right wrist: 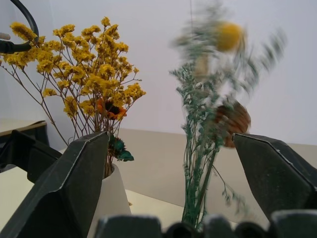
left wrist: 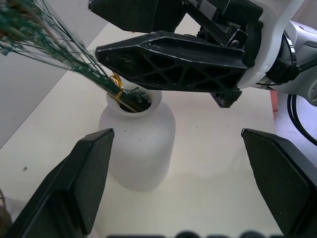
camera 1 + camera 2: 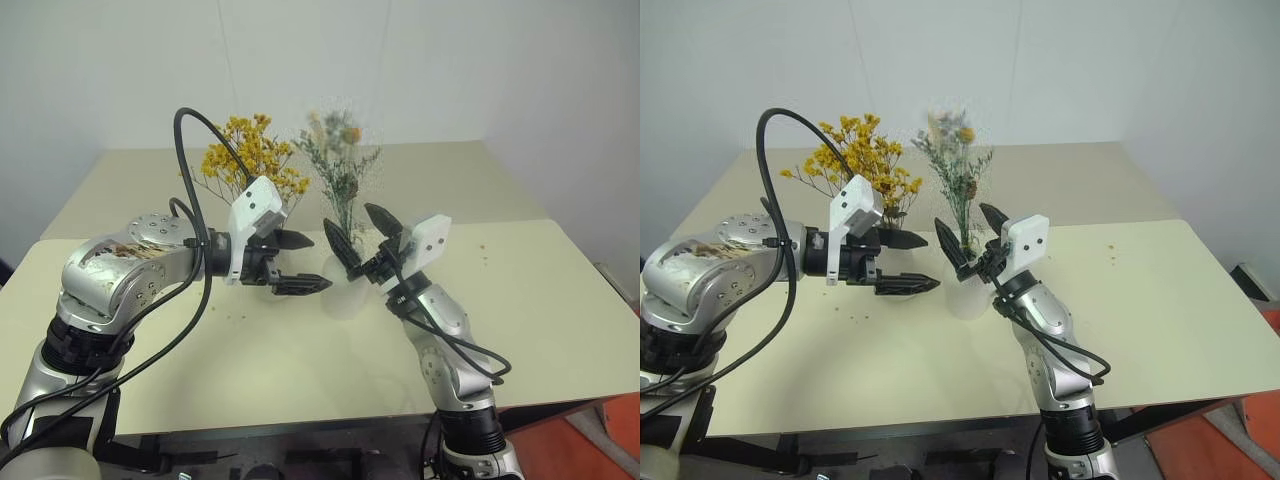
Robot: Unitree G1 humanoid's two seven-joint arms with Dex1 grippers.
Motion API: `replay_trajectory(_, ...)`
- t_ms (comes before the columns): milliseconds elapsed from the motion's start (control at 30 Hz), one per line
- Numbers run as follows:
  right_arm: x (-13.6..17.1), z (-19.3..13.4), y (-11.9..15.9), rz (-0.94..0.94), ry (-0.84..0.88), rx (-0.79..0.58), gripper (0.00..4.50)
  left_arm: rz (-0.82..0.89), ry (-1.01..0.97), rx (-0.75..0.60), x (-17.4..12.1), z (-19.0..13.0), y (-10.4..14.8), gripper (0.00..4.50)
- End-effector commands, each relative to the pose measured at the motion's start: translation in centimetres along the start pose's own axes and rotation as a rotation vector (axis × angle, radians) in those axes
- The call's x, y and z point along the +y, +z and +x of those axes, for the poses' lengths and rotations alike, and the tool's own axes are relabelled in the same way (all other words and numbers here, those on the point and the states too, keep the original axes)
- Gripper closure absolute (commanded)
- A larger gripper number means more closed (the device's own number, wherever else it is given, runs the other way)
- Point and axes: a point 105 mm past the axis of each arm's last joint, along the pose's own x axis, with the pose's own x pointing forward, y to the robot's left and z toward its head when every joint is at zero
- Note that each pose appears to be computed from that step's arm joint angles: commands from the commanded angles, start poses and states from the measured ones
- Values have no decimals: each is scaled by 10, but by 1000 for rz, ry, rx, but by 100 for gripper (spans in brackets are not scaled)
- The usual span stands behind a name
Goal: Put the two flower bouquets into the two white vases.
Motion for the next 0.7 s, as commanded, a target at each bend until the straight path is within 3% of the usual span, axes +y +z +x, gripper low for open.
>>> replay_trajectory(33,1,-2,10,-17,1,-47,3,65,16,-32,1,-6,15,0)
replay_trajectory(400,2,3,8,70,19,48,3,69,13,-33,0,-5,15,0)
replay_trajectory(700,-5,17,27,84,40,150,3,71,15,-32,-1,-5,15,0)
